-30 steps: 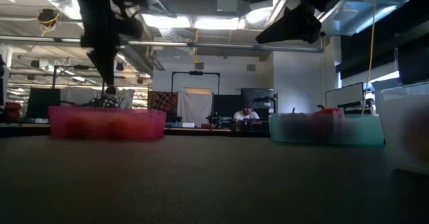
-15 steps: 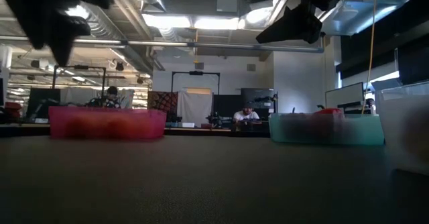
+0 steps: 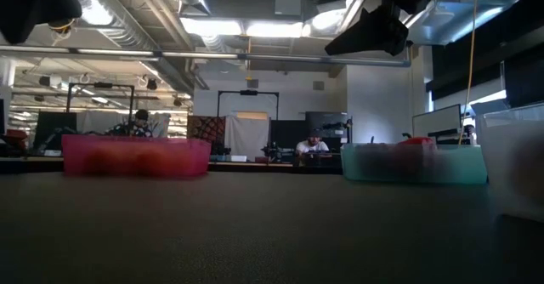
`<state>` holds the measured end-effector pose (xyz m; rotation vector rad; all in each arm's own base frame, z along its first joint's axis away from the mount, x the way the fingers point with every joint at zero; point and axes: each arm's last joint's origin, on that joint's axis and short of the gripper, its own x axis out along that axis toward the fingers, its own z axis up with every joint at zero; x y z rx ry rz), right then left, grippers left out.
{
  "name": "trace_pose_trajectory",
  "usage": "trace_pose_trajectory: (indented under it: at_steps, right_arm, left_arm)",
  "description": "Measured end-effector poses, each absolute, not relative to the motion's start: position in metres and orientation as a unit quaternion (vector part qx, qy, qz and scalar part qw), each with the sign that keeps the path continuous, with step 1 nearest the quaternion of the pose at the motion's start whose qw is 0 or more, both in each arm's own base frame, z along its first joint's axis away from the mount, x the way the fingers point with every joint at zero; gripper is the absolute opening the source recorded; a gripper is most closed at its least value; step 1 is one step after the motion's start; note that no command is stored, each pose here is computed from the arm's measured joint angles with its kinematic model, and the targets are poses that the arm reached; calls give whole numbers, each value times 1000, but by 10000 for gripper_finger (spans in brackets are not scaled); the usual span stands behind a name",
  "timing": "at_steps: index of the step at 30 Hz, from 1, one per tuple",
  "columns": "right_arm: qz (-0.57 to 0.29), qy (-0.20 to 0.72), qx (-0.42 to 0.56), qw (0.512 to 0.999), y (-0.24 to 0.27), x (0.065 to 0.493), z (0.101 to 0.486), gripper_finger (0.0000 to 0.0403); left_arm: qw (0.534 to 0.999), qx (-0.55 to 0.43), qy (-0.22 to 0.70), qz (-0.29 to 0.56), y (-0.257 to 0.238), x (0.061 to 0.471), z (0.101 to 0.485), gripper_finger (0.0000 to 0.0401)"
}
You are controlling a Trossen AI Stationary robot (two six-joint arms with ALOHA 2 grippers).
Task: Sort produce into baskets
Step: Put the apple into the transparent bin
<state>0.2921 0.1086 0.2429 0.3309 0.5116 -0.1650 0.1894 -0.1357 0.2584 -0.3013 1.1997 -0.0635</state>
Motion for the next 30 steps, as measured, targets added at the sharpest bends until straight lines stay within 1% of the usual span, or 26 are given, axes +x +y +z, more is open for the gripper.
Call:
trace_pose_trajectory:
  at_steps: [3, 8, 10, 12, 17, 18, 21, 25, 30]
  right_arm:
    - [-82, 253, 162, 950, 109, 292, 243, 351]
    - [-82, 255, 161, 950, 108, 292, 242, 351]
    - [-82, 255, 161, 950, 108, 292, 242, 351]
    - [-82, 256, 161, 950, 108, 292, 242, 351]
    - [-84, 261, 157, 949, 108, 291, 241, 351]
    - [-84, 261, 158, 949, 108, 291, 241, 351]
    - [-84, 261, 158, 949, 108, 291, 241, 351]
    - [-84, 261, 158, 949, 108, 291, 241, 351]
    - [-84, 261, 158, 949, 108, 291, 241, 351]
  left_arm:
    - [826, -152, 542, -43, -139, 193, 261, 299]
    - [854, -124, 500, -70, -140, 201, 265, 299]
    - [859, -122, 491, -77, -141, 203, 266, 306]
    - [861, -123, 487, -79, -143, 204, 265, 322]
    - [852, -145, 497, -77, -149, 201, 264, 386]
    - [849, -149, 499, -87, -152, 200, 264, 393]
    - [848, -146, 495, -119, -160, 196, 266, 390]
    - [848, -138, 494, -135, -166, 192, 266, 383]
    - [838, -191, 497, -122, -173, 188, 268, 382]
